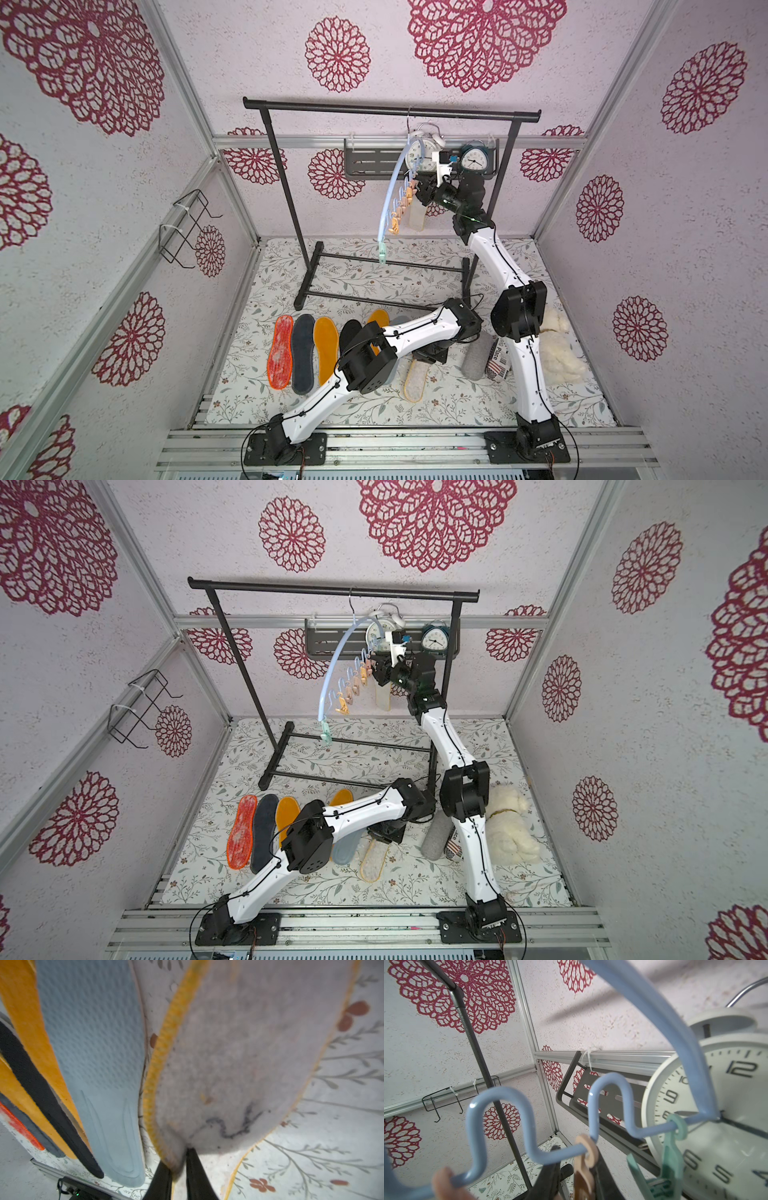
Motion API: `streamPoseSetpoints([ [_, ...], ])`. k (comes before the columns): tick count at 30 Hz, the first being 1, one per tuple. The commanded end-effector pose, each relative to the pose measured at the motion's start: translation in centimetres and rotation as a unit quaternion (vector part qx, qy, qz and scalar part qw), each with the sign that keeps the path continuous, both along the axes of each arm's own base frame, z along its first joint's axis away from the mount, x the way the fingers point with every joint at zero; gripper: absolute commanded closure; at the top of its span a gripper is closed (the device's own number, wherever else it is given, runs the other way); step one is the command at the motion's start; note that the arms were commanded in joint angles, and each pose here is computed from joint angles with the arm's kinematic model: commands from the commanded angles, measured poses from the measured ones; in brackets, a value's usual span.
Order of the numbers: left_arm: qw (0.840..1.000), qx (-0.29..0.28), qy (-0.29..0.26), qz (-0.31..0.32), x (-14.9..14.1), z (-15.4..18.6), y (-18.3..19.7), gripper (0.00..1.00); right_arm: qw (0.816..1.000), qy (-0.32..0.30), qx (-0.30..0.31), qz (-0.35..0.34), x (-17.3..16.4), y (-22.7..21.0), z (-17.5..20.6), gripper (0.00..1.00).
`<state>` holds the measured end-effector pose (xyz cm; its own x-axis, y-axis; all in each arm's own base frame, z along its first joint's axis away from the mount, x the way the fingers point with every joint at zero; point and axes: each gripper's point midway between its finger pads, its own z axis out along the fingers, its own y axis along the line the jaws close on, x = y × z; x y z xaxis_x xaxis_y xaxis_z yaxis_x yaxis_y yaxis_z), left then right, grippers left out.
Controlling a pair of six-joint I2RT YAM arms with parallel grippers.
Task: Take the shoe insoles off the hanger
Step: Move the insole to the center of the board.
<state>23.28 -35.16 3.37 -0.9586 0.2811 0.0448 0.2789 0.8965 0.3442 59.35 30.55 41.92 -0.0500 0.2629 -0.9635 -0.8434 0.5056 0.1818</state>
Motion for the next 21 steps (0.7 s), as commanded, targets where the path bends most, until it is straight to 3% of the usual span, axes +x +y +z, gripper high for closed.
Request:
streamPoseSetpoints([
  [1, 1.0, -0.021, -0.005, 0.001, 0.0, 1.3, -0.5, 0.96, 1.0, -0.026, 0.018, 0.0, -1.4, -1.5, 4.2, 1.0],
  [2, 1.0, -0.008, -0.01, 0.003, 0.1, 1.5, 0.3, 1.0, 1.0, -0.026, 0.018, 0.0, -1.4, -1.6, 4.2, 1.0],
  [9, 0.993, 0.105, -0.035, 0.039, -0.6, 4.6, 7.9, 1.0, 0.999, -0.028, 0.025, -0.003, -1.3, -2.1, 4.6, 1.0],
  [16, 0.992, 0.095, -0.064, 0.055, 0.5, 6.9, 8.5, 1.0, 0.999, -0.028, 0.032, -0.001, -1.3, -2.4, 4.9, 1.0],
  [21, 0.991, 0.107, -0.059, 0.053, 0.7, 6.2, 8.8, 1.0, 0.999, -0.027, 0.037, -0.001, -1.3, -2.8, 5.0, 1.0],
])
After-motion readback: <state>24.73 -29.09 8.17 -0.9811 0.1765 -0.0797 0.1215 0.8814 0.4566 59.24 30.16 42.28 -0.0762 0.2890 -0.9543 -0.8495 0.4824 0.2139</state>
